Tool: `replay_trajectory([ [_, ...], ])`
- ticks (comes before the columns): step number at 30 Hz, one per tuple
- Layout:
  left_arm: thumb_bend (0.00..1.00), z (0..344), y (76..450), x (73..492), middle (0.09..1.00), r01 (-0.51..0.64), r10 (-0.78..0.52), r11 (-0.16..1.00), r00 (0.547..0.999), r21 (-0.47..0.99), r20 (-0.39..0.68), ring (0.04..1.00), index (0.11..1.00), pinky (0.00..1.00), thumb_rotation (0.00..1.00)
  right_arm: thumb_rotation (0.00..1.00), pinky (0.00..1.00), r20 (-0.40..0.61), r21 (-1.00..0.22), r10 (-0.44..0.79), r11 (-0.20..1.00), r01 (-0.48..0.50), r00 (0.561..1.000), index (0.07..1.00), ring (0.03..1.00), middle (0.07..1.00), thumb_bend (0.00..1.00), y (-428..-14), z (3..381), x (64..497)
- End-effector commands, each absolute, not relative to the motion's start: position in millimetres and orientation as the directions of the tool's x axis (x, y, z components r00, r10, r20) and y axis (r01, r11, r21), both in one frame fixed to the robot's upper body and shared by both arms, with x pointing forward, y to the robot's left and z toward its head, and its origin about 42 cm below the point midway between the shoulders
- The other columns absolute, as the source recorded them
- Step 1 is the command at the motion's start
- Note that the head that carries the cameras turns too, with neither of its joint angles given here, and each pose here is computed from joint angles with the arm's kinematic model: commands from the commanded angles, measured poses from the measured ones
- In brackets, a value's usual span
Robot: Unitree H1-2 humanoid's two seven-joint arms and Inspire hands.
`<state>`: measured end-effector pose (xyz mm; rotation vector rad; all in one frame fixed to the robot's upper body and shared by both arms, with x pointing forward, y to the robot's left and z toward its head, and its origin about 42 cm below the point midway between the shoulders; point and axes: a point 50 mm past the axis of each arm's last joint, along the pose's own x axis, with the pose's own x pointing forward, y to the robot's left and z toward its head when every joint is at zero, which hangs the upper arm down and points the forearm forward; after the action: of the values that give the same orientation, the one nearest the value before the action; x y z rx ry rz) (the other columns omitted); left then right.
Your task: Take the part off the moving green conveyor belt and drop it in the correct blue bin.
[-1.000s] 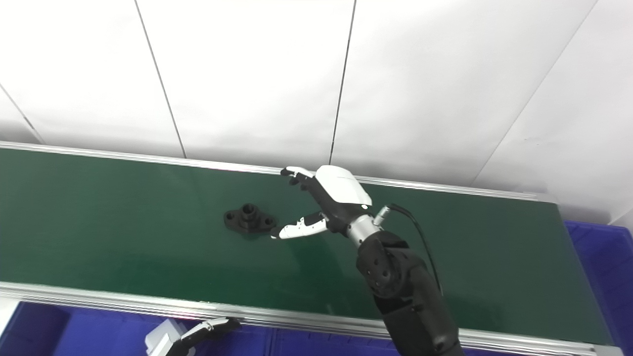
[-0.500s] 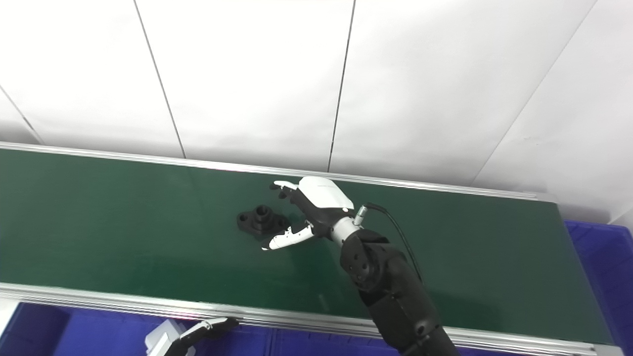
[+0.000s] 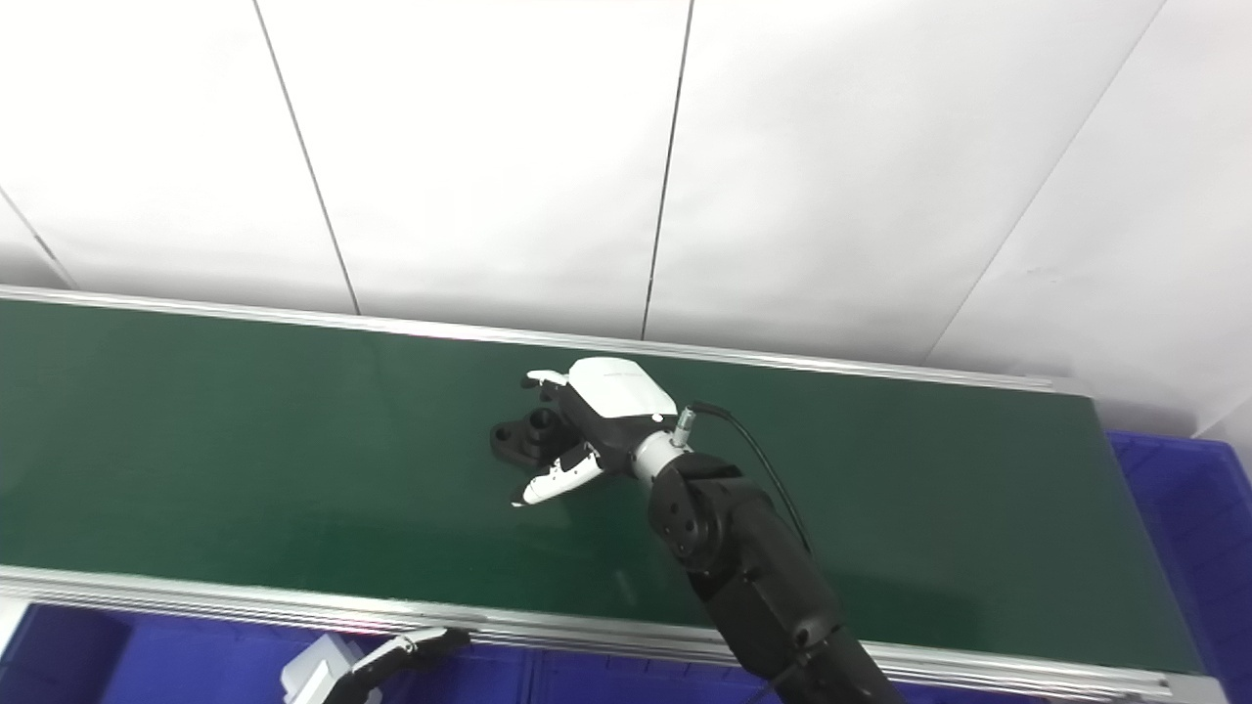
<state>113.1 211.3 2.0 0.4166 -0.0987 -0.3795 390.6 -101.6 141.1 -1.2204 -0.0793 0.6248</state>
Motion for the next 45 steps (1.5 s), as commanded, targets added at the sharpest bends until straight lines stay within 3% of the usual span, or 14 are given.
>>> replay_trajectory([
  [1, 0.79, 10.8, 208.6, 115.8, 0.823, 0.324, -0.381, 0.862, 0.921, 0.390, 0.077, 0.780, 0.768, 0.71, 0.29, 0.40, 0.70, -0.232, -0.905, 0.533, 0.188, -0.381, 0.814, 0.880, 0.789, 0.827, 0.78, -92.4, 152.0, 393.7],
  [7, 0.79, 14.1, 204.8, 114.3, 0.821, 0.319, -0.380, 0.868, 0.920, 0.380, 0.094, 0.779, 0.769, 0.71, 0.28, 0.24, 0.70, -0.240, -0.920, 0.558, 0.130, -0.369, 0.795, 0.860, 0.772, 0.811, 0.77, -103.2, 137.3, 387.4],
  [9, 0.79, 13.9, 203.4, 114.3, 0.821, 0.313, -0.379, 0.868, 0.919, 0.386, 0.106, 0.780, 0.769, 0.71, 0.29, 0.06, 0.62, -0.223, -0.928, 0.571, 0.124, -0.351, 0.790, 0.785, 0.692, 0.758, 0.74, -109.9, 132.6, 383.3],
  [11, 0.78, 14.0, 202.2, 114.0, 0.824, 0.310, -0.379, 0.868, 0.919, 0.387, 0.114, 0.784, 0.772, 0.71, 0.30, 0.01, 0.53, -0.210, -0.936, 0.587, 0.109, -0.334, 0.782, 0.707, 0.611, 0.696, 0.64, -115.2, 131.0, 381.4],
  [13, 0.78, 14.7, 201.2, 113.6, 0.825, 0.308, -0.380, 0.869, 0.917, 0.388, 0.122, 0.784, 0.774, 0.71, 0.30, 0.00, 0.38, -0.199, -0.942, 0.600, 0.102, -0.321, 0.775, 0.623, 0.520, 0.639, 0.50, -118.9, 131.0, 379.7],
  [15, 0.77, 17.0, 200.1, 112.8, 0.829, 0.313, -0.382, 0.872, 0.916, 0.376, 0.122, 0.786, 0.778, 0.72, 0.29, 0.00, 0.32, -0.209, -0.944, 0.609, 0.078, -0.320, 0.765, 0.603, 0.468, 0.588, 0.49, -123.5, 129.5, 376.8],
  [22, 0.75, 20.6, 195.8, 111.0, 0.830, 0.307, -0.381, 0.878, 0.913, 0.368, 0.148, 0.788, 0.785, 0.72, 0.29, 0.00, 0.29, -0.228, -0.963, 0.646, -0.038, -0.267, 0.728, 0.547, 0.420, 0.538, 0.49, -134.7, 122.8, 364.3],
  [32, 0.73, 27.3, 191.9, 111.7, 0.835, 0.310, -0.382, 0.886, 0.910, 0.345, 0.164, 0.787, 0.787, 0.73, 0.28, 0.00, 0.25, -0.160, -0.977, 0.657, 0.002, -0.214, 0.737, 0.536, 0.365, 0.485, 0.51, -137.6, 113.2, 349.7],
  [33, 0.72, 27.8, 191.8, 111.8, 0.834, 0.309, -0.382, 0.886, 0.909, 0.345, 0.167, 0.784, 0.786, 0.72, 0.27, 0.00, 0.20, -0.147, -0.979, 0.661, 0.010, -0.204, 0.736, 0.520, 0.297, 0.442, 0.52, -137.1, 113.6, 348.2],
  [36, 0.71, 28.7, 191.4, 112.2, 0.834, 0.308, -0.382, 0.886, 0.908, 0.345, 0.171, 0.784, 0.786, 0.73, 0.27, 0.00, 0.18, -0.092, -0.984, 0.674, 0.054, -0.173, 0.733, 0.508, 0.247, 0.412, 0.52, -135.5, 119.2, 344.8],
  [40, 0.71, 30.5, 190.4, 112.8, 0.835, 0.312, -0.384, 0.888, 0.908, 0.337, 0.170, 0.788, 0.786, 0.73, 0.26, 0.00, 0.22, -0.007, -0.977, 0.670, 0.153, -0.147, 0.743, 0.489, 0.301, 0.485, 0.53, -133.7, 142.3, 337.8],
  [42, 0.70, 31.3, 189.8, 113.2, 0.835, 0.312, -0.384, 0.889, 0.907, 0.336, 0.174, 0.789, 0.786, 0.73, 0.26, 0.00, 0.23, 0.047, -0.972, 0.665, 0.203, -0.119, 0.746, 0.476, 0.414, 0.510, 0.52, -133.4, 153.8, 333.9],
  [45, 0.70, 32.1, 189.3, 113.5, 0.836, 0.312, -0.384, 0.889, 0.906, 0.335, 0.176, 0.786, 0.788, 0.72, 0.25, 0.00, 0.22, 0.096, -0.967, 0.655, 0.239, -0.084, 0.750, 0.465, 0.444, 0.527, 0.52, -133.3, 170.3, 327.8],
])
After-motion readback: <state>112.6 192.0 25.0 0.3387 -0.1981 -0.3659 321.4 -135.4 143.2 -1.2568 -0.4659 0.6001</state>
